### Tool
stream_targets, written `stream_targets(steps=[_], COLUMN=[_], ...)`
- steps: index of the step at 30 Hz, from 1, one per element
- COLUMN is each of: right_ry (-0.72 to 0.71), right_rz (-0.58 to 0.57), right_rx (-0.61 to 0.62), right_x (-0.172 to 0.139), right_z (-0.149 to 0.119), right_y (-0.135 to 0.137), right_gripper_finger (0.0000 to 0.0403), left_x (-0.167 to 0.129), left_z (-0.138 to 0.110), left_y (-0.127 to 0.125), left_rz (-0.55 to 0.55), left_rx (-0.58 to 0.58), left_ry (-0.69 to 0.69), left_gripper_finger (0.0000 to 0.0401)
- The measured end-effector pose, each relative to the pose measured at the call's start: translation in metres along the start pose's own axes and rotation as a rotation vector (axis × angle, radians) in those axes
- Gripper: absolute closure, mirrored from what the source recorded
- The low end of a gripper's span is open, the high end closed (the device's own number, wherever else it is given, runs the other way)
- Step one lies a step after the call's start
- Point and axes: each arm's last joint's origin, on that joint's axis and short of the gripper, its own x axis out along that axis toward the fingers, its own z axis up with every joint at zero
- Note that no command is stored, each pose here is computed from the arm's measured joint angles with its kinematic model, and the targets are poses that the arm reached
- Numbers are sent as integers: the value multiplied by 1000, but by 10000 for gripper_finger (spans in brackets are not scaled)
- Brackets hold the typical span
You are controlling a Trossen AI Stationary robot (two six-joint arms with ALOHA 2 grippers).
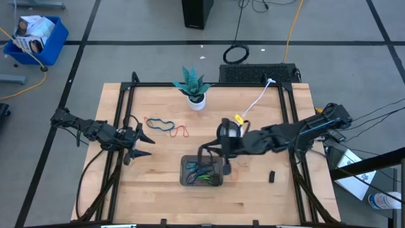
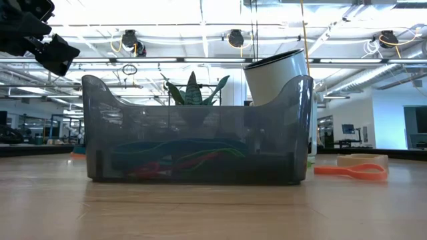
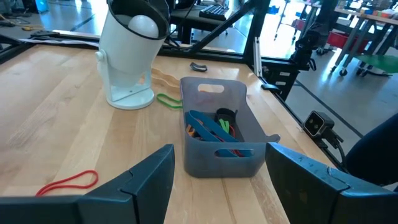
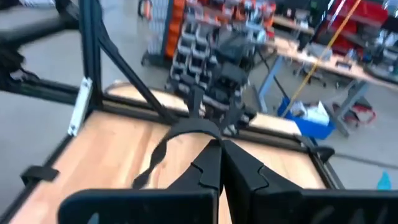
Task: Pick and place rubber bands into bin
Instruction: Put the left black rubber band into the gray bin
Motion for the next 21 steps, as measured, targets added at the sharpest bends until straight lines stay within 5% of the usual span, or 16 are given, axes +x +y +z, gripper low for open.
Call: stream_targets(steps=[21], right_ry=[471], right_rz=[78], right_rx=[11], right_x=[106], right_z=[-112], right_y=[50], right_gripper_finger=[403], left_x=[0], left_z=[-1], left_y=[0], left_rz=[2], left_rx=[3], left_ry=[5], left_gripper_finger=[144])
